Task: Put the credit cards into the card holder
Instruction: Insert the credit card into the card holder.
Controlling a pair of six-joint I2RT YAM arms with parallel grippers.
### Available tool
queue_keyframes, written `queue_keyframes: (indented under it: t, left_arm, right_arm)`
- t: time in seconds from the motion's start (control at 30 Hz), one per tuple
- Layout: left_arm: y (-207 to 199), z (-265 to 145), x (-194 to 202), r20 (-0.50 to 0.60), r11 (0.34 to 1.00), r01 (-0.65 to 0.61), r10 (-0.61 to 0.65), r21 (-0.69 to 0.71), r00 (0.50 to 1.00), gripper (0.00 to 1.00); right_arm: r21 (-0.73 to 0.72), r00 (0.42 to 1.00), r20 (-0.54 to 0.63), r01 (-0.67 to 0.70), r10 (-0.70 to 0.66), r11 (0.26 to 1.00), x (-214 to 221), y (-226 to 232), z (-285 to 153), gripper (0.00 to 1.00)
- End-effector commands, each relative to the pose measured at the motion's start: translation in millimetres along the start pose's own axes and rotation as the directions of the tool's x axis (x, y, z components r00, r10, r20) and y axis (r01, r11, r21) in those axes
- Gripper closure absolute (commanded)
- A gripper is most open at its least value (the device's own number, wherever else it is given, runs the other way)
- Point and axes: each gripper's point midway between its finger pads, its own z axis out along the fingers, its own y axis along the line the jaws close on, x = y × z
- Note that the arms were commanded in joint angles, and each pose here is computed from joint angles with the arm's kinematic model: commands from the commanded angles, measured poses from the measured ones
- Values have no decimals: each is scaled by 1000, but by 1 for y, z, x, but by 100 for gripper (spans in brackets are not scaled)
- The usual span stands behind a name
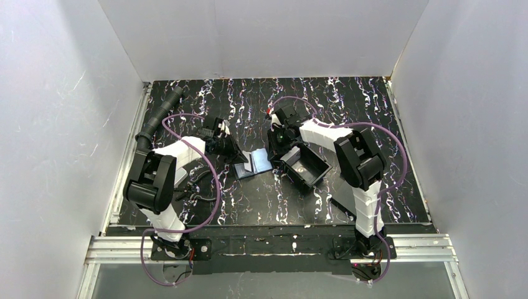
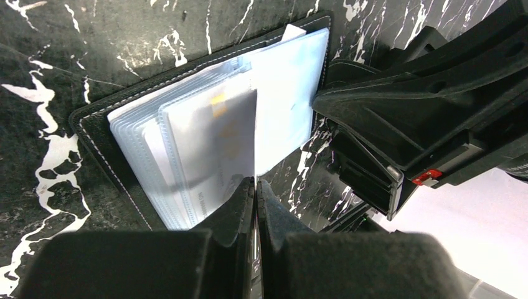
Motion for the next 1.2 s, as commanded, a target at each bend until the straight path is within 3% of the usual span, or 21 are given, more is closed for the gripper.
queue_keyframes:
  t: [0.0,0.8,1.17]
  left_arm:
    - [1,-2,0,21,1000,-7,7,1,1000,100]
    - [7,19,6,3,996,-35,35,80,999,100]
    - [10,17,2,32,996,39,-42,75,999,100]
  right_arm:
    - [13,1000,2,9,-9,1000,2,-4,7,92]
    - [20,1000,-16,15,-15,1000,4,-5,11,93]
    - [33,999,-18,42,-42,999,10,-3,12,94]
